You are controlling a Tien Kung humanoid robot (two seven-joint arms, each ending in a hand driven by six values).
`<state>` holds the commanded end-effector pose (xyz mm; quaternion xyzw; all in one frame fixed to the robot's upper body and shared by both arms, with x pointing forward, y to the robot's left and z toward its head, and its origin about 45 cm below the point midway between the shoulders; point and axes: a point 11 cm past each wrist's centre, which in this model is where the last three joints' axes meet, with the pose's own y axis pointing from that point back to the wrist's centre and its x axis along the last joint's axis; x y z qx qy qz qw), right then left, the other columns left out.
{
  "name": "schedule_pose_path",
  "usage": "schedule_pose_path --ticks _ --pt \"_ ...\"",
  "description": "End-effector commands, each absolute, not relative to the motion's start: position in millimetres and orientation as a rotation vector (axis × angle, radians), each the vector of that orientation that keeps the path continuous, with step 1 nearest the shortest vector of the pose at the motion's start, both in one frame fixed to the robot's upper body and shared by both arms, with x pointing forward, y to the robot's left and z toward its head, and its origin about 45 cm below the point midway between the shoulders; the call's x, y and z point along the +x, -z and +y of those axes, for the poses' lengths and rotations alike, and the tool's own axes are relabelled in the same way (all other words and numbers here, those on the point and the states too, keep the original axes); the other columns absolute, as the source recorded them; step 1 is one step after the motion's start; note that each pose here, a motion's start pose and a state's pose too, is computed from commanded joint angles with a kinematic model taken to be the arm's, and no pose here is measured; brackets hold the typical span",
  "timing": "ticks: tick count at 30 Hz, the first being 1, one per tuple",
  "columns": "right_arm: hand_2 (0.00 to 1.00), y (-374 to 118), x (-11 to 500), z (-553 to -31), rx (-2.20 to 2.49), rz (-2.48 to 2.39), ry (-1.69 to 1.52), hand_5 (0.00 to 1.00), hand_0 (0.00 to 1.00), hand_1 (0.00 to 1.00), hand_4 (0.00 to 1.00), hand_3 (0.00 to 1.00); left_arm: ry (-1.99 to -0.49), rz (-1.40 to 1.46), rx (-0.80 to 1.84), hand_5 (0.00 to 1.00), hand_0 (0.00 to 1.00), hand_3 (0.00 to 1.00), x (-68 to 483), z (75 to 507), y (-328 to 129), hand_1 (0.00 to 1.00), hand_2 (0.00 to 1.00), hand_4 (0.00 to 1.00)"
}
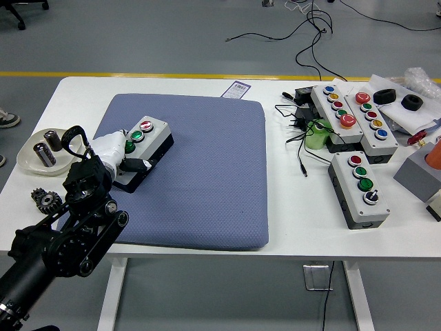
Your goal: Pick up the button,place it on the desk,press the button,press the button
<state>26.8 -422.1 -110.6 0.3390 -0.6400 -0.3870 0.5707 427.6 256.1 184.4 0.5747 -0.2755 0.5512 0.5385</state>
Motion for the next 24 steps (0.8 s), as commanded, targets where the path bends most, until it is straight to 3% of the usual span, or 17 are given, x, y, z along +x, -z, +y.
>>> schedule_pose_path --ticks 4,5,10,11,22,23,24 --pt "0.715 110.7 26.9 -421.9 0.795 -1.504 0.910 0.165 0.547 0.673 0.316 0.636 -1.328 -0.671 1.371 0.182 0.002 0.309 427.0 263.5 -187.0 0.002 0.040 0.891" --pt "0.715 110.7 26.9 -421.9 0.795 -1.505 0.911 0.163 0.545 0.672 0.316 0.635 -1.330 -0.676 1.373 0.208 0.002 0.227 426.7 265.1 -187.4 0.002 0.002 0.934" --pt "0.715 110.6 26.9 -422.0 0.792 -1.508 0.912 0.163 0.545 0.672 0.316 0.635 -1.333 -0.706 1.392 0.208 0.002 0.227 425.3 274.1 -189.2 0.002 0.002 0.934" --pt "0.715 110.6 26.9 -422.1 0.792 -1.508 0.913 0.160 0.545 0.672 0.315 0.636 -1.333 -0.712 1.397 0.295 0.002 0.190 425.0 275.9 -188.9 0.002 0.002 0.970" --pt "0.714 110.5 26.7 -422.3 0.789 -1.511 0.914 0.161 0.545 0.670 0.315 0.635 -1.360 -0.818 1.352 0.360 0.003 0.170 423.9 291.8 -193.9 0.002 0.002 0.974" --pt "0.714 110.5 26.7 -422.3 0.789 -1.511 0.914 0.160 0.545 0.671 0.314 0.635 -1.357 -0.833 1.337 0.462 0.014 0.131 424.7 291.4 -195.6 0.002 0.002 0.998" --pt "0.714 110.4 26.9 -422.4 0.789 -1.511 0.914 0.160 0.545 0.671 0.314 0.635 -1.351 -0.858 1.312 0.462 0.014 0.131 426.0 290.9 -198.4 0.002 0.002 0.998"
